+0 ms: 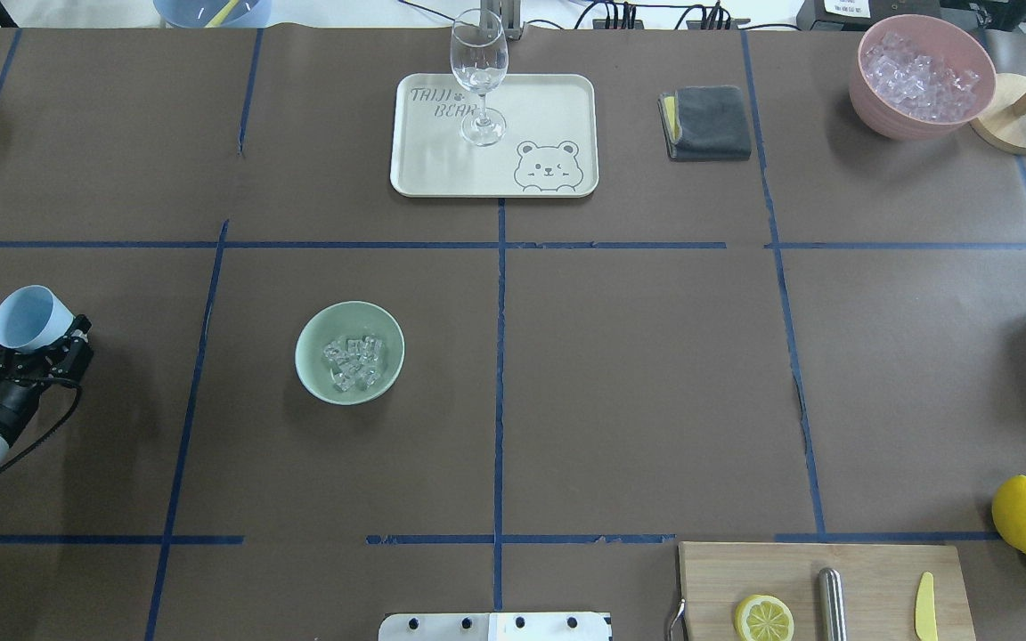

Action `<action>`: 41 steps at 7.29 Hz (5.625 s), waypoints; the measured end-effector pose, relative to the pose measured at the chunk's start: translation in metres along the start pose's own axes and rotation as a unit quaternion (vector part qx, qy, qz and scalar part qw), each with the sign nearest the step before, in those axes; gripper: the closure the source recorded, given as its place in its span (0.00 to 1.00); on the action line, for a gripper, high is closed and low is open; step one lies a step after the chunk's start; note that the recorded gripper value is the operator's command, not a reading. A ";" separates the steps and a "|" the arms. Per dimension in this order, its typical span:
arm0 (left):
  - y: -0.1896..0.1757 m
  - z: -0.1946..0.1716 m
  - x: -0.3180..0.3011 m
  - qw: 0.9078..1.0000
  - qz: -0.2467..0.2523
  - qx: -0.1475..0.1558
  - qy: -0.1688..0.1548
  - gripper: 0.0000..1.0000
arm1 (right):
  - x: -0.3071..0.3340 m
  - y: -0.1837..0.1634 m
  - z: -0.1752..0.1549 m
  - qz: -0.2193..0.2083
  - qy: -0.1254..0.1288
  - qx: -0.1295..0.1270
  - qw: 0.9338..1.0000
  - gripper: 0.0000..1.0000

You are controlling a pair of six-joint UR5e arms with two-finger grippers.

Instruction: Pour ice into bowl

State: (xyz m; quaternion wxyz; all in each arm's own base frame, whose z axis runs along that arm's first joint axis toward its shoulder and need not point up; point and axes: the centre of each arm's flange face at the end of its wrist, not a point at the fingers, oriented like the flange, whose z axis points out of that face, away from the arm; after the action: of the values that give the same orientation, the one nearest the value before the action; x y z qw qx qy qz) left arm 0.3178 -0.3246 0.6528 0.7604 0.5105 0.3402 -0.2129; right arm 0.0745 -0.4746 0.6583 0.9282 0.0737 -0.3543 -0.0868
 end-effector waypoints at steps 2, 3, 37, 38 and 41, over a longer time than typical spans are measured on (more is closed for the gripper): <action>-0.004 -0.002 -0.002 1.000 -0.001 0.002 0.001 0.00 | 0.000 0.000 0.000 0.000 0.000 0.000 1.000 0.00; -0.010 -0.003 -0.002 1.000 -0.004 0.005 0.002 0.00 | 0.000 0.000 0.000 0.000 0.000 0.000 1.000 0.00; -0.346 0.010 -0.232 0.848 0.004 -0.530 -0.008 0.00 | -0.927 -0.158 0.082 0.092 -0.041 0.070 0.992 0.29; -0.346 0.010 -0.232 0.848 0.004 -0.530 -0.008 0.00 | -0.932 -0.152 0.094 0.089 -0.034 0.066 0.993 0.89; -0.346 0.010 -0.232 0.848 0.004 -0.530 -0.008 0.00 | -0.939 -0.143 0.102 0.083 -0.032 0.059 0.994 1.00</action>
State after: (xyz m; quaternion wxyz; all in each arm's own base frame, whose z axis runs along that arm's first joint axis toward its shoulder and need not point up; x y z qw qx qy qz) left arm -0.0687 -0.4734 0.6067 0.9188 0.0297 0.3935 -0.0013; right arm -0.6987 -0.4218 0.1003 0.9145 0.0957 -0.3930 0.0092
